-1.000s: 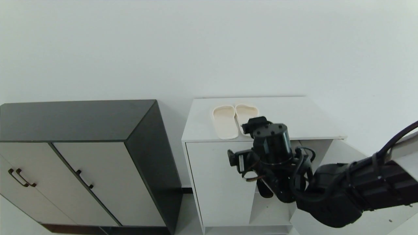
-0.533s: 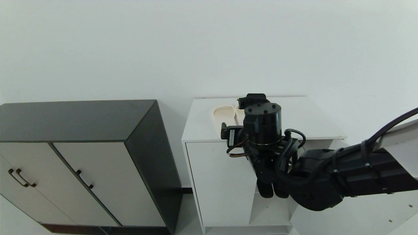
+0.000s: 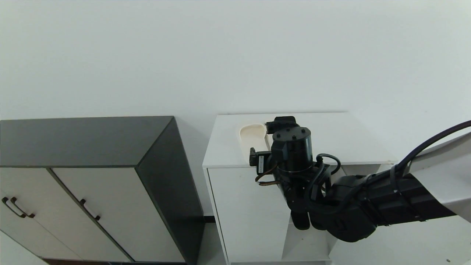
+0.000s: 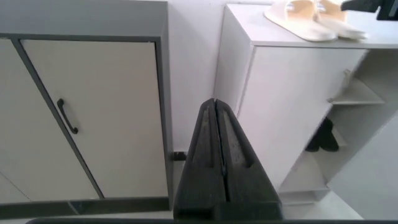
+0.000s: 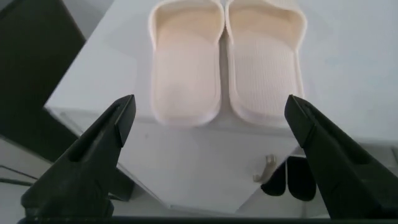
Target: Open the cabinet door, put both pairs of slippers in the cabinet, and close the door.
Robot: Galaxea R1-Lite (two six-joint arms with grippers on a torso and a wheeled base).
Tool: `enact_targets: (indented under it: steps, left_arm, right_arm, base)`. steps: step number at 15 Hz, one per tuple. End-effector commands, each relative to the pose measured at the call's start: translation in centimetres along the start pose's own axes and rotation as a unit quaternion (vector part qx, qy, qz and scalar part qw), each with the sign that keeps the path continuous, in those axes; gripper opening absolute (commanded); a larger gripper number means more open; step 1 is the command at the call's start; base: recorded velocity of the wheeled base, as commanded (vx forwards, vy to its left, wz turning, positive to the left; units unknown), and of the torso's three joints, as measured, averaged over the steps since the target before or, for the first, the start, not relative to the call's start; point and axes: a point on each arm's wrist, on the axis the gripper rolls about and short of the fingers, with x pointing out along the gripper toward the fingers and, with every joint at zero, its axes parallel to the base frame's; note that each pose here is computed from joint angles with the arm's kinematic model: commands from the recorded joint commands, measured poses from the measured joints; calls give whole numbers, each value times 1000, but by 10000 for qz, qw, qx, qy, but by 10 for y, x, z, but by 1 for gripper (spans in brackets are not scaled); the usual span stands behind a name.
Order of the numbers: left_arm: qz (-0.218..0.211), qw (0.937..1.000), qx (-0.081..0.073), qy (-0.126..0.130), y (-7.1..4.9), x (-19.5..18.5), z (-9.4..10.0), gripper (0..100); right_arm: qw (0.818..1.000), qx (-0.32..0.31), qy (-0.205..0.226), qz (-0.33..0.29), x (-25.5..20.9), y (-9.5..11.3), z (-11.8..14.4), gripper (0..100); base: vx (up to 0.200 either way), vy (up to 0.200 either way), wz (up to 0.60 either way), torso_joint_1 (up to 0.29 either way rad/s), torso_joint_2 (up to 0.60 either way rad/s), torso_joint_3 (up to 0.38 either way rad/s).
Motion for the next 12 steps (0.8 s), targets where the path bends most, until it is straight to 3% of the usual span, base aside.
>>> enact_targets:
  steps: [1,6,12]
  left_arm:
    - [-1,10000,1,-4,0,0,0,0]
    - [-1,10000,-15,4,0,0,0,0]
    - [-10,10000,-14,-11,0,0,0,0]
  right_arm:
    - [10000,-45,51,15,1,0,-4,100]
    - [9997,-145,194,82,9,-1,-15,100]
    - [9994,-170,293,106,30,-5,-25,100]
  base:
    - [200,0,0,17,7,-2]
    - [200,0,0,3,5,0]
    - [0,0,0,0,0,0]
